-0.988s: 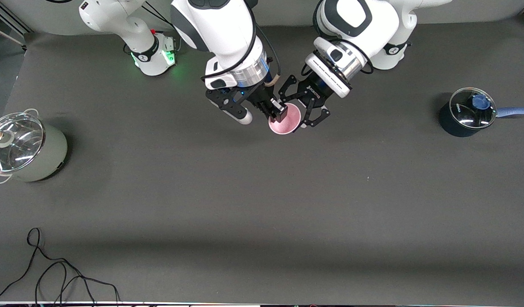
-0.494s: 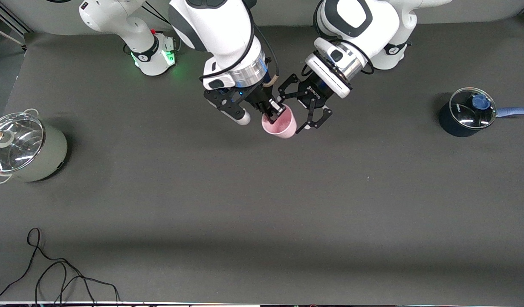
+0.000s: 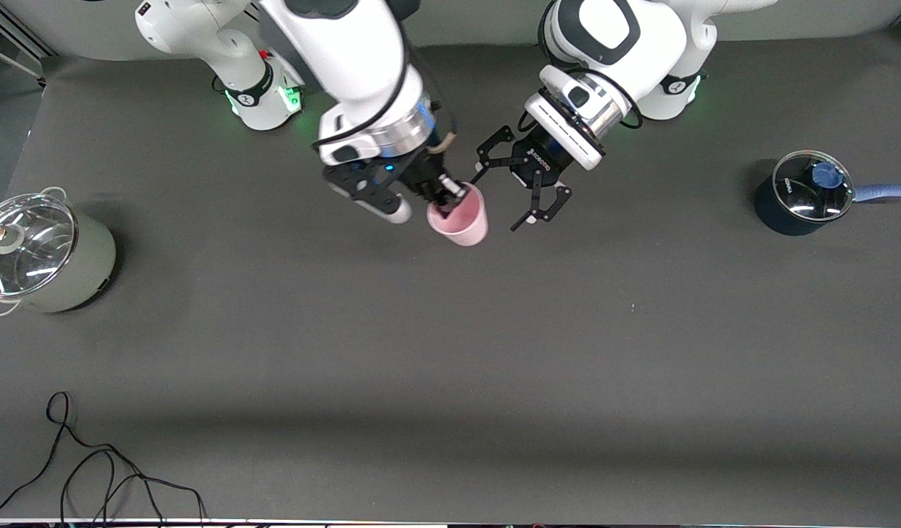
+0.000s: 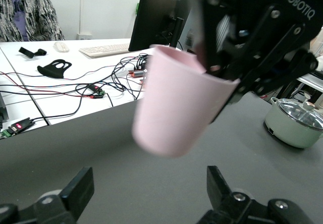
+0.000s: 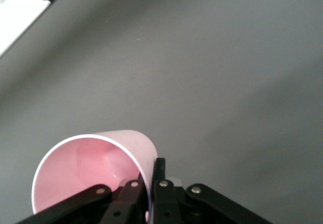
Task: Transfer pink cup from left to right arm
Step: 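Open the left gripper and pull the cup away with the right gripper, then lower the pink cup to the table with the right gripper while the left gripper retracts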
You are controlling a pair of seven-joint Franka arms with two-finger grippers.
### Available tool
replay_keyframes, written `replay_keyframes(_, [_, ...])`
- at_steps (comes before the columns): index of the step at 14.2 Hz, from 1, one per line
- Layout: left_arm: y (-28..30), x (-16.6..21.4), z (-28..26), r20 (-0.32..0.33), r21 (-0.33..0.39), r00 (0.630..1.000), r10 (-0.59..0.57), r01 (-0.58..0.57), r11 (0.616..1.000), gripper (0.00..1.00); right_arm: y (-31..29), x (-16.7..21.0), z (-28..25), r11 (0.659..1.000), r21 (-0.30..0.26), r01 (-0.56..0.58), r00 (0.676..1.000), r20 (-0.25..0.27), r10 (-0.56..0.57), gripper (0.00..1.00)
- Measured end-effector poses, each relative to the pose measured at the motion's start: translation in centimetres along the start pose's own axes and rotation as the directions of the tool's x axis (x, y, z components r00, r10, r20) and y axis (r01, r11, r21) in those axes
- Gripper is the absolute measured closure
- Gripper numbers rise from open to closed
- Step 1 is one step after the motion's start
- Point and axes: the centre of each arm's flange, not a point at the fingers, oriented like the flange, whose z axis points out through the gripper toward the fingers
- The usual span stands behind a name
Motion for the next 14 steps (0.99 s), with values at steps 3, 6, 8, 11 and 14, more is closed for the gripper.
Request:
replay_keyframes(3, [-1.4, 0.1, -0.2, -0.003, 0.024, 1.000, -0.014, 0.015, 1.000, 0.00, 4.9, 5.8, -2.6, 0.982, -0.094, 0.165, 0.986, 0.048, -0.161, 0.96])
replay_keyframes(6, [-5.6, 1.0, -0.8, -0.029, 0.056, 0.999, -0.035, 0.036, 0.998, 0.00, 10.0, 11.8, -3.8, 0.944, -0.134, 0.303, 0.951, 0.112, -0.289, 0.96])
replay_keyframes(8, [-9.0, 1.8, -1.2, -0.066, 0.042, 0.996, -0.059, 0.062, 0.997, 0.00, 13.5, 15.9, -3.3, 0.908, -0.141, 0.394, 0.915, 0.155, -0.373, 0.96])
replay_keyframes(11, [-12.7, 2.0, -1.7, -0.093, 0.006, 0.993, -0.071, 0.072, 0.997, 0.00, 19.2, 21.5, -1.5, 0.857, -0.158, 0.491, 0.864, 0.217, -0.455, 0.96])
replay_keyframes(14, [-16.5, 2.3, -2.6, -0.131, -0.067, 0.988, -0.077, 0.069, 0.995, 0.00, 25.1, 26.0, 1.0, 0.821, -0.160, 0.547, 0.825, 0.267, -0.498, 0.96])
